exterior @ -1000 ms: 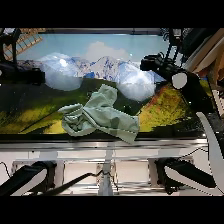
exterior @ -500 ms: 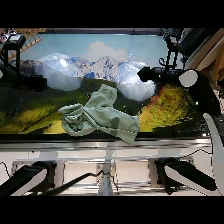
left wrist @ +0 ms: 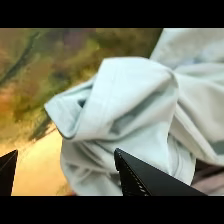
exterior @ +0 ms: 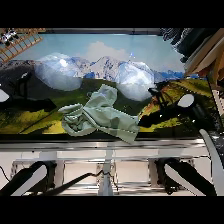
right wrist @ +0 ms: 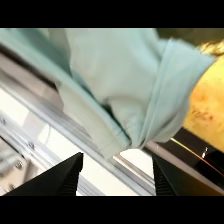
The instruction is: Fold the clothes and pants, and hang the long-sleeved shirts on hangers.
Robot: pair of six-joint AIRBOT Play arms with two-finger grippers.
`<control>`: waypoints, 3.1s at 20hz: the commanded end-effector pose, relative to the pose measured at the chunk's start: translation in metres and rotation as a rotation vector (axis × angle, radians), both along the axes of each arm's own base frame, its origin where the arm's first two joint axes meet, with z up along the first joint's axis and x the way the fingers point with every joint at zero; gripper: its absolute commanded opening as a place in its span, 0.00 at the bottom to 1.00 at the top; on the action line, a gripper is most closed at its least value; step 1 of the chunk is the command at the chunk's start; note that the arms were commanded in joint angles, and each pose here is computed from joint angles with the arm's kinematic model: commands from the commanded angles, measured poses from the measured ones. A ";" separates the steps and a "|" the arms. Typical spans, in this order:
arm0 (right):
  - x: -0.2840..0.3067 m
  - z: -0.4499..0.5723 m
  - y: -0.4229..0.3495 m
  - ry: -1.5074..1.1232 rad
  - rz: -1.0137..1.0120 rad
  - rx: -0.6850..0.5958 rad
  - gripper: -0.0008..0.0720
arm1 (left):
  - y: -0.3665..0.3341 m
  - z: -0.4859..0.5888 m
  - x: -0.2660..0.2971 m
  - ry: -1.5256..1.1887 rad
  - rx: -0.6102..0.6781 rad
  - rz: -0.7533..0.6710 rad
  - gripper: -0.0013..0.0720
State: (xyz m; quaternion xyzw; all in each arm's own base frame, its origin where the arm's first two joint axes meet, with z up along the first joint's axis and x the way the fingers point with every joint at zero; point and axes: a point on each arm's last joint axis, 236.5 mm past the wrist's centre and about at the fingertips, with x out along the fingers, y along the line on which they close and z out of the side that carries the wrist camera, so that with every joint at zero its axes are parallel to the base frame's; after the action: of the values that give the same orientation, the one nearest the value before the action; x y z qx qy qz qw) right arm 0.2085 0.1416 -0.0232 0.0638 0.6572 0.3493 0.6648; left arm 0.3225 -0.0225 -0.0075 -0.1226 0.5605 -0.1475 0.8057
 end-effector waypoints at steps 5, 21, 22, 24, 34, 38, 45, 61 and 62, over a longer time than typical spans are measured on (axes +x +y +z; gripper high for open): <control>-0.027 -0.057 0.009 -0.200 0.427 -0.236 0.72 | -0.014 -0.051 0.018 0.045 -0.217 0.074 0.97; -0.009 -0.064 0.031 -0.208 0.395 -0.199 0.03 | -0.084 -0.052 0.009 0.120 -0.444 -0.062 0.03; -0.004 -0.058 0.028 -0.212 0.401 -0.222 0.03 | -0.083 -0.043 0.010 0.110 -0.452 -0.078 0.03; 0.014 -0.031 0.026 -0.251 0.416 -0.253 0.03 | -0.077 -0.005 0.019 0.045 -0.469 -0.130 0.03; -0.005 0.020 0.056 -0.171 0.537 -0.096 0.55 | -0.036 0.166 0.052 -0.384 -0.311 -0.159 0.03; -0.023 -0.008 0.089 -0.113 0.594 0.038 0.49 | -0.038 0.165 0.051 -0.379 -0.314 -0.166 0.03; -0.011 -0.047 0.121 -0.166 0.659 0.013 0.49 | -0.041 0.164 0.047 -0.366 -0.321 -0.179 0.03; 0.109 0.319 0.006 -1.069 0.065 -0.410 0.03 | -0.037 0.369 0.039 -0.805 -0.225 -0.258 0.03; 0.093 0.389 -0.004 -1.240 -0.048 -0.303 0.03 | -0.054 0.419 0.020 -0.935 -0.276 -0.313 0.03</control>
State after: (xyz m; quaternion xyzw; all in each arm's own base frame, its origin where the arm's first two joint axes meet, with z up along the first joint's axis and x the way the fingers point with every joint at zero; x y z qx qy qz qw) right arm 0.3174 0.2074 0.1917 -0.2972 0.3712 0.3400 0.8113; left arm 0.3736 -0.0508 0.3098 -0.0906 0.2444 -0.3304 0.9071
